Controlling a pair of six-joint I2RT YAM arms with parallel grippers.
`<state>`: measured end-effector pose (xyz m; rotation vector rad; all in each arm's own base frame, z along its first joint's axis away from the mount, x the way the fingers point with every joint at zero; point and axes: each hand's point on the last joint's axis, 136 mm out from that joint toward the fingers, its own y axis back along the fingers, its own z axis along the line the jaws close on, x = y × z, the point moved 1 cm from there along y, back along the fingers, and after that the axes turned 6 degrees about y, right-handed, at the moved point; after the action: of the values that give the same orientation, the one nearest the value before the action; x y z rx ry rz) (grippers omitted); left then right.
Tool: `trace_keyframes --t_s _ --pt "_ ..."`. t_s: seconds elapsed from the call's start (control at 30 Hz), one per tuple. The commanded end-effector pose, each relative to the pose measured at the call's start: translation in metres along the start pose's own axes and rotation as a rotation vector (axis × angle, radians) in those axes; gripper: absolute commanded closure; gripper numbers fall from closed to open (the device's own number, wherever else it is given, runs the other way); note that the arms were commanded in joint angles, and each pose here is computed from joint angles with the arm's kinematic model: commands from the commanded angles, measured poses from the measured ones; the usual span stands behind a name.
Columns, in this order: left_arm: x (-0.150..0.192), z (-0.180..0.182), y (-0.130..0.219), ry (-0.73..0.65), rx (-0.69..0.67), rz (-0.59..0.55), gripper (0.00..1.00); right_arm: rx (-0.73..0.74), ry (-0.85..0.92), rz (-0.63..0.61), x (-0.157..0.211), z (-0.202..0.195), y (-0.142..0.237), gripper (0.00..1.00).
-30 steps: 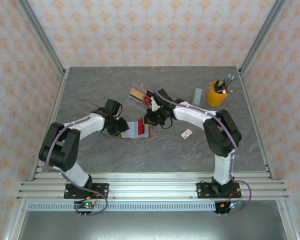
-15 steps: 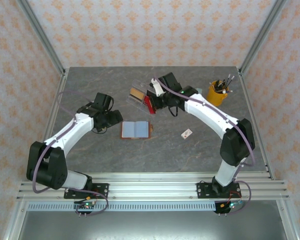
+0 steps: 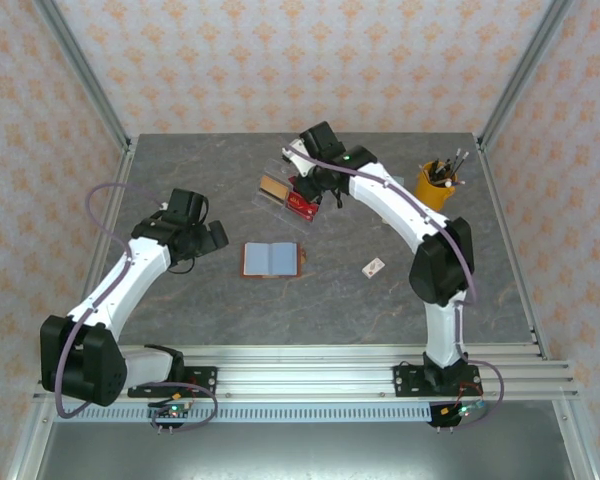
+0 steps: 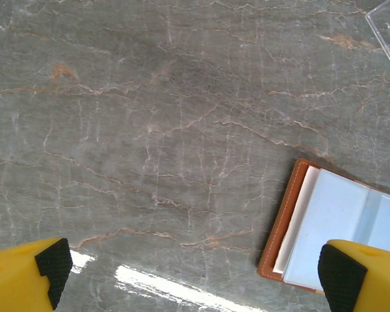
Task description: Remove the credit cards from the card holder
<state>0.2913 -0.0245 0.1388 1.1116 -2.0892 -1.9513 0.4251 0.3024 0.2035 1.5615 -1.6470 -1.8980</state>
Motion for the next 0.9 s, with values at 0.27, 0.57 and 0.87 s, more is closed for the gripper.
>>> trace_keyframes --t_s 0.27,0.57,0.87 --pt "0.005 0.014 -0.001 -0.043 -0.056 0.012 0.0 -0.025 0.119 0.137 0.017 -0.006 -0.027 1.0" --pt "0.006 0.012 -0.006 -0.05 -0.056 0.025 0.0 -0.015 0.153 0.201 0.029 -0.014 -0.045 1.0" --pt "0.008 0.011 -0.008 -0.057 -0.055 0.042 0.0 -0.024 0.145 0.226 0.034 -0.014 -0.061 1.0"
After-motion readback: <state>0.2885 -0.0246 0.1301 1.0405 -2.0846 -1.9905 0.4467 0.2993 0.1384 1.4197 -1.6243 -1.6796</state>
